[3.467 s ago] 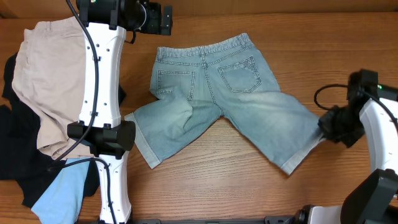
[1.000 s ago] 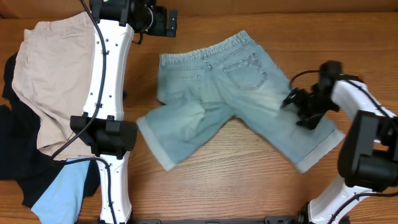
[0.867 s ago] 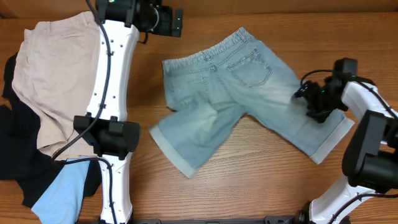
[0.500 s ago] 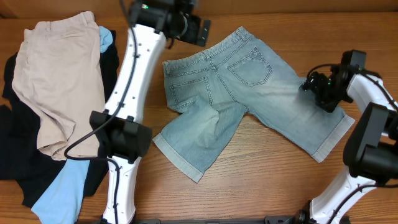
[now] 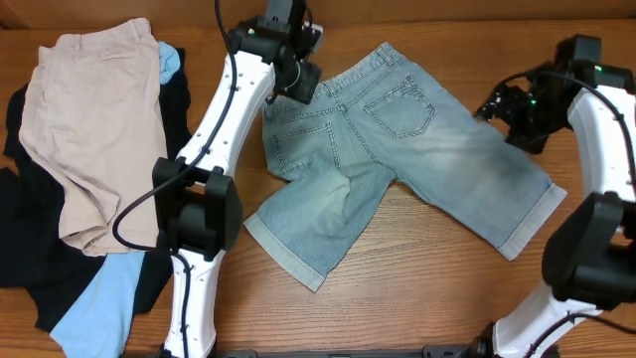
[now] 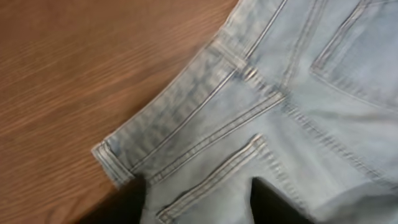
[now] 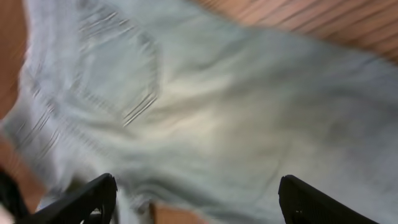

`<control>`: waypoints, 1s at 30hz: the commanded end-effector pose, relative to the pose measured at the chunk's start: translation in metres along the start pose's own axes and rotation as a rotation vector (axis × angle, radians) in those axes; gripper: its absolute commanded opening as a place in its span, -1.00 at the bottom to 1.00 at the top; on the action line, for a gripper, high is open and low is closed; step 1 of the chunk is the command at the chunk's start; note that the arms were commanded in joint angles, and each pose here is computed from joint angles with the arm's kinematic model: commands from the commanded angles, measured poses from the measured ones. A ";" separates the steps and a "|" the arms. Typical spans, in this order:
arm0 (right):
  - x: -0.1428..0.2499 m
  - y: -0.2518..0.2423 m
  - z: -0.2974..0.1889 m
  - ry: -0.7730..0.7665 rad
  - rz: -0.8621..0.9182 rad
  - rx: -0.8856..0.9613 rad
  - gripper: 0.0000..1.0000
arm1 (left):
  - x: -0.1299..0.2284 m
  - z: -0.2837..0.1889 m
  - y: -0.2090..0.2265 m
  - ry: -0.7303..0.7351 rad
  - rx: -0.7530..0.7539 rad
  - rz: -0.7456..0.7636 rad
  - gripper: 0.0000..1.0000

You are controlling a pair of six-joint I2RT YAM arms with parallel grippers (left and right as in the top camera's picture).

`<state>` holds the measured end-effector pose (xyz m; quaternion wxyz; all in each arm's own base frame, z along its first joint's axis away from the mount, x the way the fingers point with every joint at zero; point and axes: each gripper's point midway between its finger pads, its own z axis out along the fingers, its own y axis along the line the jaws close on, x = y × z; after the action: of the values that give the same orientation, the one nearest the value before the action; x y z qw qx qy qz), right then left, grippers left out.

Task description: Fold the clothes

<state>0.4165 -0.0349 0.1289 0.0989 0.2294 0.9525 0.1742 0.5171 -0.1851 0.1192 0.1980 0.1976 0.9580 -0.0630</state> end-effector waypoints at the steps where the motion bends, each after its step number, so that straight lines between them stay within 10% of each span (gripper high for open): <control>1: 0.014 0.033 -0.012 0.006 -0.081 -0.031 0.75 | 0.023 0.023 0.004 0.067 -0.017 0.044 -0.45; 6: 0.049 0.059 0.000 0.099 -0.150 -0.014 0.74 | 0.047 0.043 0.014 0.132 -0.069 0.023 -0.92; 30: 0.129 0.059 0.068 0.272 -0.219 0.093 0.73 | 0.185 0.075 0.093 0.451 -0.156 -0.377 -0.65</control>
<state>0.3583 0.0947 0.0870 -0.0117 0.0970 0.9805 0.1703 0.4565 -0.0994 0.0040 0.0539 0.0835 0.9947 -0.0269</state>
